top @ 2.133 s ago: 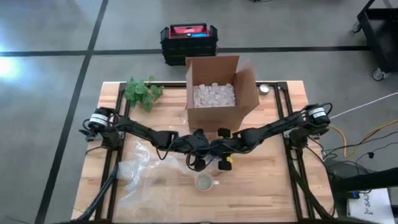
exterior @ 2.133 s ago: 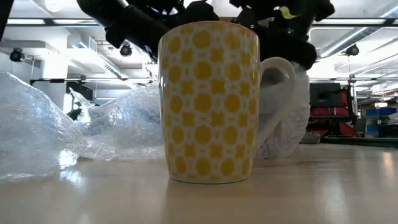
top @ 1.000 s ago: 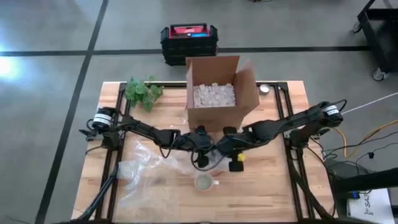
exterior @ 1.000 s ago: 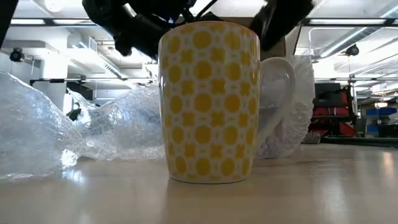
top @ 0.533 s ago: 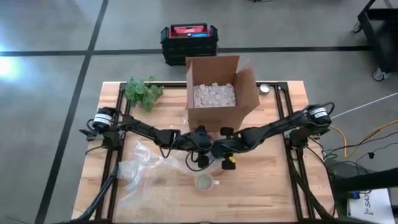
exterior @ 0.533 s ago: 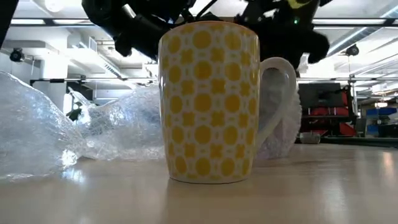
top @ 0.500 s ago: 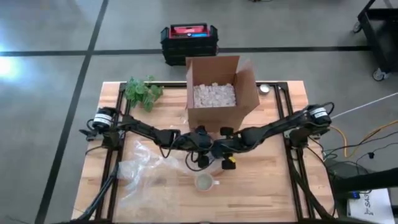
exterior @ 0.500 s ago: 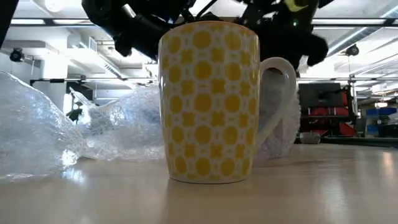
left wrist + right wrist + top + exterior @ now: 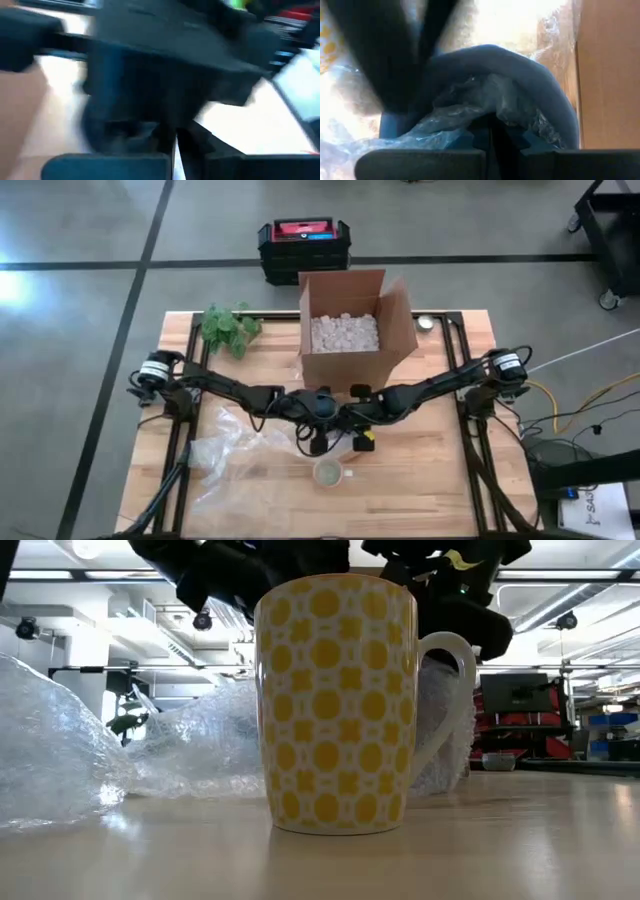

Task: Wrap mug
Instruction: Wrap the purple mug with bubble wrap

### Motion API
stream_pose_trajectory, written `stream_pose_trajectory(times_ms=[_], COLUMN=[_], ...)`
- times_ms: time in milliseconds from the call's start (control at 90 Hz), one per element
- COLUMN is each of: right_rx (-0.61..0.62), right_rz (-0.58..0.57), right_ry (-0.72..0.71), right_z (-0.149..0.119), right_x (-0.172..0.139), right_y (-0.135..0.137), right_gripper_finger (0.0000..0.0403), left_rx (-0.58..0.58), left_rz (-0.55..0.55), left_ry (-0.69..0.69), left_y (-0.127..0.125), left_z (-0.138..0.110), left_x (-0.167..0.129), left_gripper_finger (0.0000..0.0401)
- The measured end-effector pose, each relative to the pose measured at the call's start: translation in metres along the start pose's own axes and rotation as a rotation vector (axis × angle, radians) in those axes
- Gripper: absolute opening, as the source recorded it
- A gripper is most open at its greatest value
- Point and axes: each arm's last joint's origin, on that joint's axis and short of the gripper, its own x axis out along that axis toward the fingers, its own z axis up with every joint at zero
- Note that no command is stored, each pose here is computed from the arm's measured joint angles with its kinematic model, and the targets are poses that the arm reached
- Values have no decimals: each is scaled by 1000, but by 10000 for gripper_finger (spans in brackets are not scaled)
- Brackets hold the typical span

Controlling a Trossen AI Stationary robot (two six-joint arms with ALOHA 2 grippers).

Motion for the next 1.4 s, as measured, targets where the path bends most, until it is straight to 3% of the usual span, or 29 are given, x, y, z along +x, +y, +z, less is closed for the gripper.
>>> stream_pose_trajectory(times_ms=[211, 500, 811, 978, 1111, 1278, 1400], right_rx=[-1, 4, -21, -51, -64, -63, -39], right_rz=[-1, 1, -1, 105, 133, -27, -40], right_ry=[-9, -18, 63, -46, 17, 72, 103], right_z=[1, 4, 11, 16, 11, 5, 3], right_x=[0, -4, -66, -85, -62, -34, -20], right_y=[0, 0, -5, 12, 23, 17, 9], right_gripper_finger=[2, 2, 2, 2, 2, 2, 2], left_rx=[23, 5, -22, -22, -22, -23, -21], left_rz=[-30, 151, 172, 173, 169, 164, 163], left_ry=[-28, -14, -6, -5, -6, -9, -10], left_y=[-4, 13, 16, 16, 16, 16, 15], left_z=[-6, -17, -19, -19, -19, -19, -17], left_x=[10, 21, 22, 22, 22, 22, 20], left_gripper_finger=[0, 0, 0, 0, 0, 0, 0])
